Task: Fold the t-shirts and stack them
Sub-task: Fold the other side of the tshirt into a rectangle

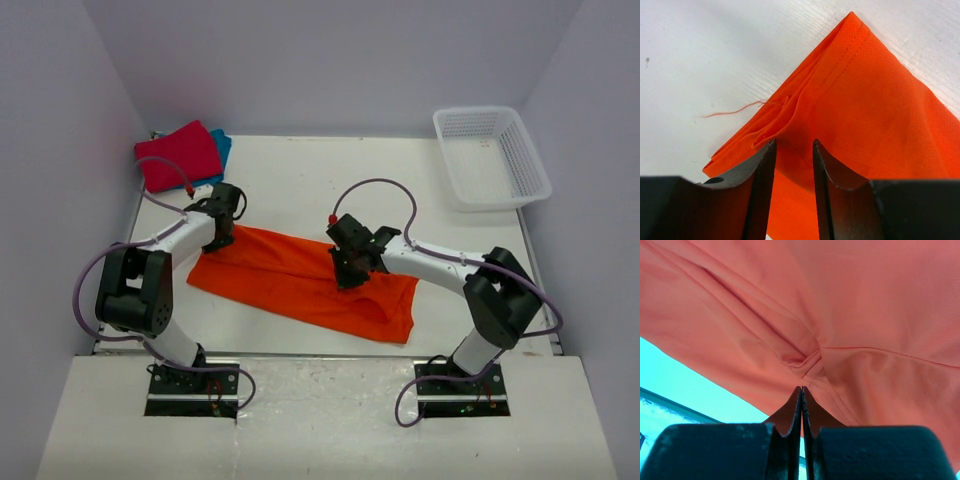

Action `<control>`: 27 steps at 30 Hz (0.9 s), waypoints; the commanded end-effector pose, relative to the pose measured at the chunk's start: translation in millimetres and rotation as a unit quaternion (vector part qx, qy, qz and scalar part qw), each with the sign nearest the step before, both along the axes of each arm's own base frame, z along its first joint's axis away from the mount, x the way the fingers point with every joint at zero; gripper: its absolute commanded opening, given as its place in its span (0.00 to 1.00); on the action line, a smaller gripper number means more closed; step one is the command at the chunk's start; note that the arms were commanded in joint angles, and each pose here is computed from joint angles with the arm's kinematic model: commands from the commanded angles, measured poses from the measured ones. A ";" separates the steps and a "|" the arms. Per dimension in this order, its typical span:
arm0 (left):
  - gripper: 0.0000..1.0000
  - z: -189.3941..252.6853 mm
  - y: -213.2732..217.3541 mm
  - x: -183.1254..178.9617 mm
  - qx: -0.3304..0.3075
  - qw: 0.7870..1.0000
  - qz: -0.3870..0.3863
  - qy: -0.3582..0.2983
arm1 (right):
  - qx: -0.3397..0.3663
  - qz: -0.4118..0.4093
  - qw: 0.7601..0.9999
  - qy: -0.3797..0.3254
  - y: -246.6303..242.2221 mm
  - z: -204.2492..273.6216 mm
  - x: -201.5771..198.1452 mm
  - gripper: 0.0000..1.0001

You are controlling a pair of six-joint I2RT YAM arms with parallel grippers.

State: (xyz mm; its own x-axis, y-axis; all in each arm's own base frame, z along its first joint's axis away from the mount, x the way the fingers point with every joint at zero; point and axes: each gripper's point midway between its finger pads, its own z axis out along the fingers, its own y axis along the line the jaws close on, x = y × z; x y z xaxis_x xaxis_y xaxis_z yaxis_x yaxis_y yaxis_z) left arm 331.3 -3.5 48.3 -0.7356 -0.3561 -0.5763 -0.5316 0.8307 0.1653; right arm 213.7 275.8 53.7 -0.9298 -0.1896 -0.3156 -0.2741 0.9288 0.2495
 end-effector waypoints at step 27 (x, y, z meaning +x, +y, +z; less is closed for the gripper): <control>0.00 0.0 12.5 3.6 0.027 0.999 0.018 -0.025 | -0.026 -0.076 0.997 -0.011 -40.3 -7.0 21.1 0.00</control>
State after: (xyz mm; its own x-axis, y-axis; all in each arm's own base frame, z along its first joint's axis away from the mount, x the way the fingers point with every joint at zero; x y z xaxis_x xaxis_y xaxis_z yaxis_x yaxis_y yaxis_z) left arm 326.9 -0.4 26.4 -0.7523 -0.3523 -0.5567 -0.5317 0.8236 0.1974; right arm 226.7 236.0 33.0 -0.9574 -0.0806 -0.2774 -0.1392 0.9701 0.1987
